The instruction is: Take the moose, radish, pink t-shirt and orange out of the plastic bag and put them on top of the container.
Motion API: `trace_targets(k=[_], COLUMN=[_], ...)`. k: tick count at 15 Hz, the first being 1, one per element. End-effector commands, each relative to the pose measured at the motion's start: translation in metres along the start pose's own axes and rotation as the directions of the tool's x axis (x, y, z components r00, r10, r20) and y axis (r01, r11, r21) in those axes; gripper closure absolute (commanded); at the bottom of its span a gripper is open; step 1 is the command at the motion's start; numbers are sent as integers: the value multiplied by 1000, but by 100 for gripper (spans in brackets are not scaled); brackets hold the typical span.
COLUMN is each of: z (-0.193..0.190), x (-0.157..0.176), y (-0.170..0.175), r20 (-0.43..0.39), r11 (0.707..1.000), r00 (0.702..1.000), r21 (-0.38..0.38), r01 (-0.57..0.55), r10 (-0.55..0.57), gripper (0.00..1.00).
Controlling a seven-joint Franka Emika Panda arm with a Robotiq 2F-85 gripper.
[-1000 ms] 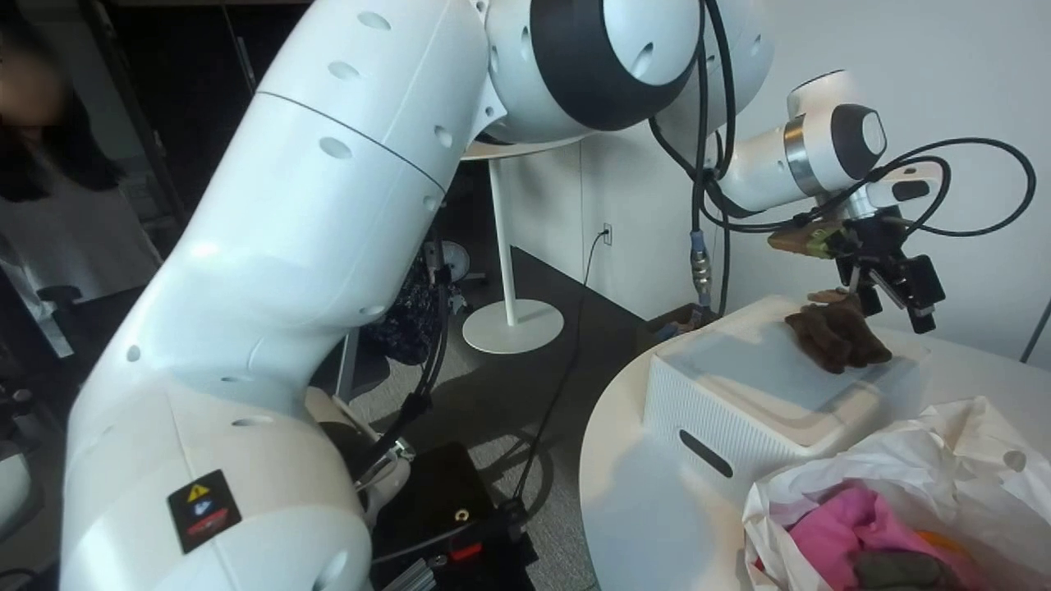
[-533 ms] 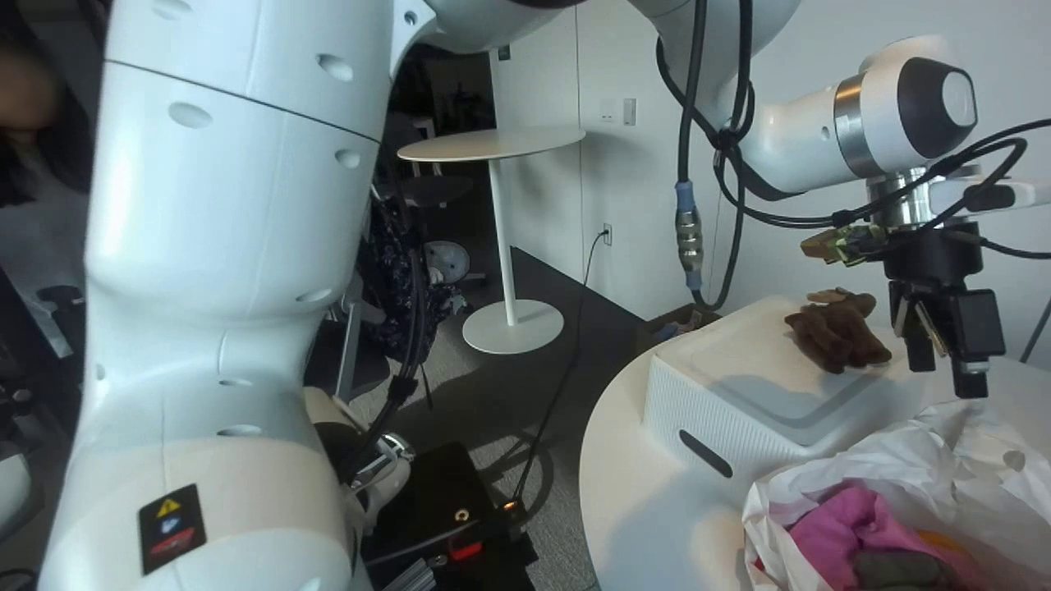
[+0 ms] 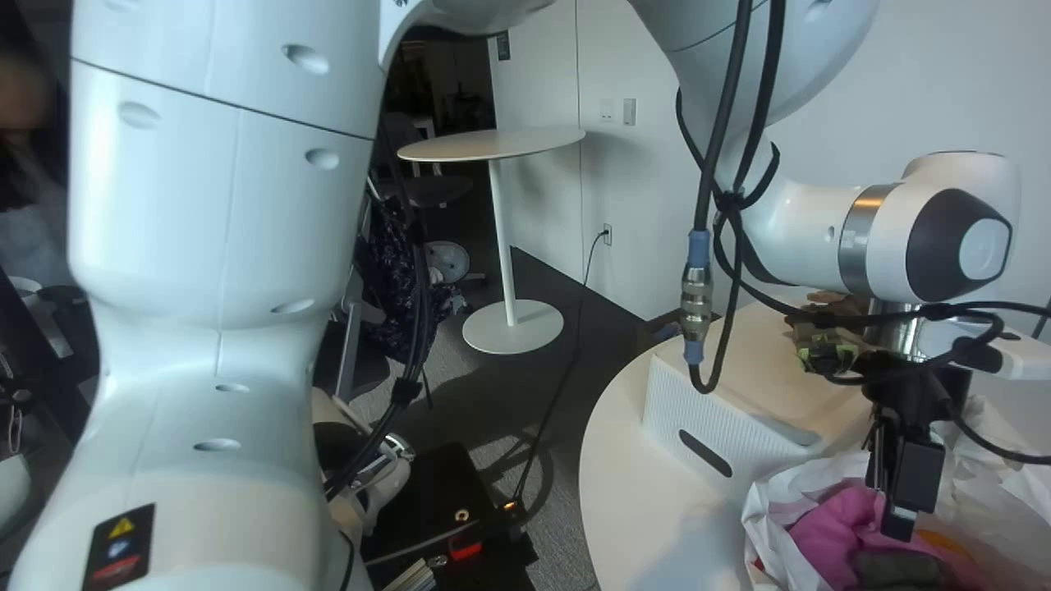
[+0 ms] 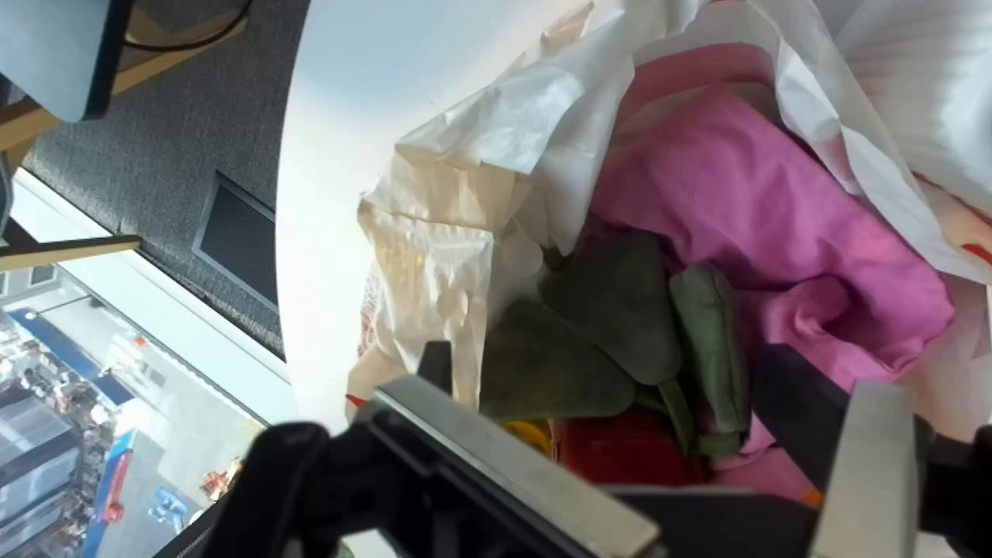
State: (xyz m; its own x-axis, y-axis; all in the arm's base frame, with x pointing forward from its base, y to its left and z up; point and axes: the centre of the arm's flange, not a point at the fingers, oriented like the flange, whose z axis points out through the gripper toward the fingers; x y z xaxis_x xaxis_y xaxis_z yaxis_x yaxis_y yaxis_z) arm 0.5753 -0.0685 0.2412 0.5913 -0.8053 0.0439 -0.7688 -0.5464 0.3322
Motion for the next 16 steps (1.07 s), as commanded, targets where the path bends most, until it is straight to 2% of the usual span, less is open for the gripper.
trace_targets(k=[1, 6, 12, 13, 14, 16], z=[44, 100, 119, 120, 122, 127], x=[4, 15, 32, 34, 34, 33], y=[-21, -43, -41, -40, -40, -40], r20=[-28, -138, -333, -346, -350, -356], r11=[994, 986, 976, 975, 973, 971], r00=[996, 981, 921, 915, 912, 906], r21=[82, 114, 142, 147, 149, 149], r01=[-77, -121, -162, -166, -174, -186], r10=[80, 137, 202, 208, 217, 229], gripper=[0, 0, 0, 25, 25, 42])
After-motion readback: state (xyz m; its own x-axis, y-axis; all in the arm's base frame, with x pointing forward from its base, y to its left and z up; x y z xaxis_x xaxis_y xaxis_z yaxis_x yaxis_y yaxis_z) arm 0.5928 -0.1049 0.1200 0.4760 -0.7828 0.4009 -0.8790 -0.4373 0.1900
